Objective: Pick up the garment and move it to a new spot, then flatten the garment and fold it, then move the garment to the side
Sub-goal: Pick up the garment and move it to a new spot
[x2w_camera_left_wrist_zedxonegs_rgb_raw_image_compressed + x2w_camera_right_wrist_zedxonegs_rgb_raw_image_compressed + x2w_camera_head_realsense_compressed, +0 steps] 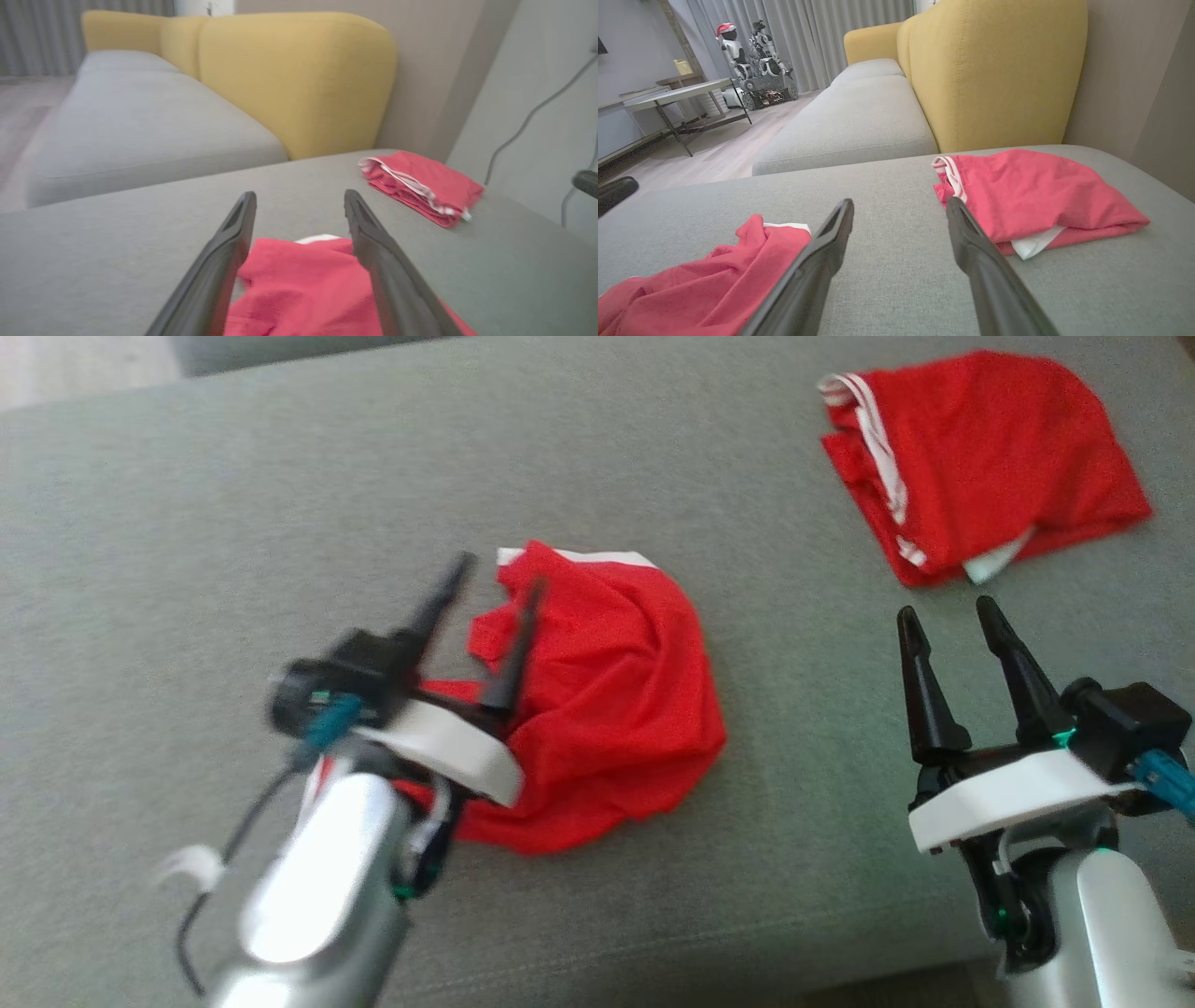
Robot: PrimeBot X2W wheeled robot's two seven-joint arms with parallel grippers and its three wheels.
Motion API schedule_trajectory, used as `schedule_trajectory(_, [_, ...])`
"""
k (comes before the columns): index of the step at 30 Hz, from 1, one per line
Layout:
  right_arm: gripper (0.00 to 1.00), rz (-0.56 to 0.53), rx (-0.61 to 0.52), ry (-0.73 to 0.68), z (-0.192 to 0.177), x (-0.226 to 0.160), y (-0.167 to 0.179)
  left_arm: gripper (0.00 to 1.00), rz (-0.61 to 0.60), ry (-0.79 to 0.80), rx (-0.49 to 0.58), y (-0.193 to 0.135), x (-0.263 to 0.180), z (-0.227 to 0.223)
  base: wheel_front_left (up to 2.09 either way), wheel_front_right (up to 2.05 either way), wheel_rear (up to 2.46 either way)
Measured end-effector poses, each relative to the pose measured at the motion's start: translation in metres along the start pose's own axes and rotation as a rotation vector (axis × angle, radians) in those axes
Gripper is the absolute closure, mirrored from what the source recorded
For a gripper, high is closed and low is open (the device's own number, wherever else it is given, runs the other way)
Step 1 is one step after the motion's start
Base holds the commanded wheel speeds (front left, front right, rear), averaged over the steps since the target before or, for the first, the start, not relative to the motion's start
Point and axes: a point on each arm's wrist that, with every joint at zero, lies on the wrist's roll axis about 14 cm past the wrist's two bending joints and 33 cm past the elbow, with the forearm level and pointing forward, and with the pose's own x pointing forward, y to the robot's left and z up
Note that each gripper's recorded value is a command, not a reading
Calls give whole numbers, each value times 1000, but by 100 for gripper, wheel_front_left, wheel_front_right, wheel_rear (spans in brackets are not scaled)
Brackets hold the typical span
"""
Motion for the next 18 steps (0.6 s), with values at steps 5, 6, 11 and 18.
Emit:
schedule_trajectory(5, [0, 55, -4, -22, 8, 5, 18, 0, 210, -51, 54, 63, -32, 25, 0, 0, 0])
schedule_trajectory(6, [0, 65, -4, -24, 9, 6, 21, 0, 248, -54, 64, 74, -41, 28, 0, 0, 0])
schedule_trajectory(11, [0, 106, -13, -36, 16, 7, 35, 0, 391, -52, 107, 116, -85, 37, 0, 0, 0])
schedule_trajectory(18, [0, 131, -14, -36, 19, 0, 44, 0, 497, -52, 132, 147, -134, 51, 0, 0, 0])
